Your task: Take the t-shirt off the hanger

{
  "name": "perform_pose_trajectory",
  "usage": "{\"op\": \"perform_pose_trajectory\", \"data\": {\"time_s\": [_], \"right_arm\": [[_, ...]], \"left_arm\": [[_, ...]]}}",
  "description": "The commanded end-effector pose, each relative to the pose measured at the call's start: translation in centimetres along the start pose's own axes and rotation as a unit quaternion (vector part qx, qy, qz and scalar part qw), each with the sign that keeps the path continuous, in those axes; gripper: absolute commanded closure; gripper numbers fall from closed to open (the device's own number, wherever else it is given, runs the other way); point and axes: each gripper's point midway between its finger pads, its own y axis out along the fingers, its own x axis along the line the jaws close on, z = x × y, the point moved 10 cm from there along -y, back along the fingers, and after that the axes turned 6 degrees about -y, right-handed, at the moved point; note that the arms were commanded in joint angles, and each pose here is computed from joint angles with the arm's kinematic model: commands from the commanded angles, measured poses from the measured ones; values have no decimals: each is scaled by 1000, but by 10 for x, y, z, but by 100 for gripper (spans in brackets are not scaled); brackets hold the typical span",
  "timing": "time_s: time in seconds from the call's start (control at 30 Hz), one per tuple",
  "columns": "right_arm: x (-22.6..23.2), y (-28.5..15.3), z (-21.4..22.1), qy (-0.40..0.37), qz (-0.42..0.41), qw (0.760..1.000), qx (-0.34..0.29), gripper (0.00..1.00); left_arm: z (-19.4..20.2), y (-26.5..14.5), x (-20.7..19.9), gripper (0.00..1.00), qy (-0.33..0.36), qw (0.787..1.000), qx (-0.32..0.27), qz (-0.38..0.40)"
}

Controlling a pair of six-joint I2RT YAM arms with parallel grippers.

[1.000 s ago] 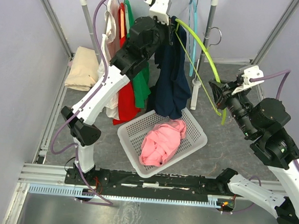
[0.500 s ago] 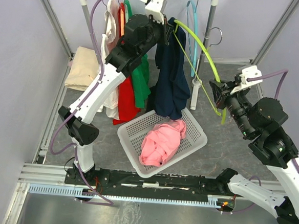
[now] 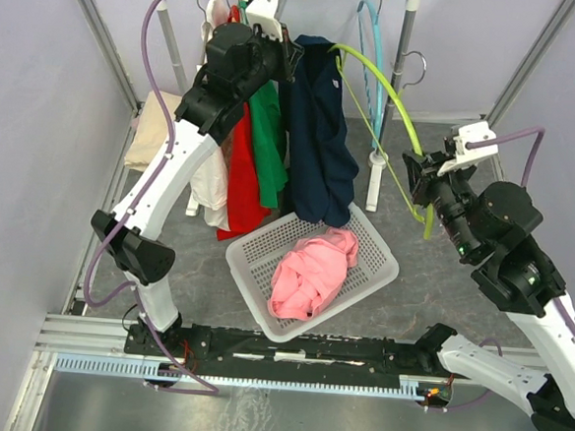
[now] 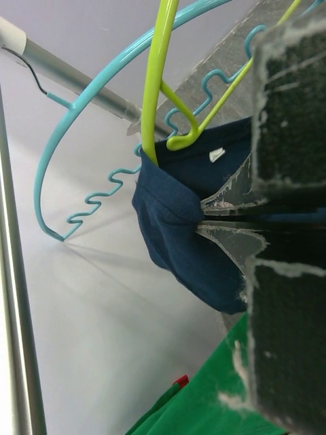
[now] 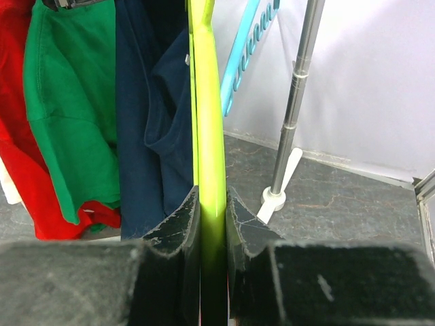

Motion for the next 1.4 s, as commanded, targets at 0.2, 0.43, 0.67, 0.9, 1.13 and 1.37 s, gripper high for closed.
{"op": "perform_pose_trajectory", "data": {"time_s": [0.2, 0.43, 0.67, 0.9, 1.13, 1.37], "right_arm": [[-6, -12, -26, 35, -5, 996, -83, 98], [-12, -30, -35, 50, -13, 992, -117, 98], [-12, -24, -36, 50, -4, 992, -116, 98], [-2, 7, -44, 54, 11, 994, -94, 98], [10, 45, -42, 56, 32, 996, -69, 98], [22, 85, -48, 47, 49, 996, -65, 98]], "left_arm": [[-24, -15, -3, 97, 14, 999, -43, -24], [-11, -4, 4, 97, 10, 998, -31, -53], [-8, -2, 3, 97, 8, 999, -25, -43], [-18, -29, -13, 97, 5, 998, -47, 37], [-28, -64, -35, 97, -12, 988, -70, 135], [-27, -89, -52, 97, -37, 979, -63, 192]]}}
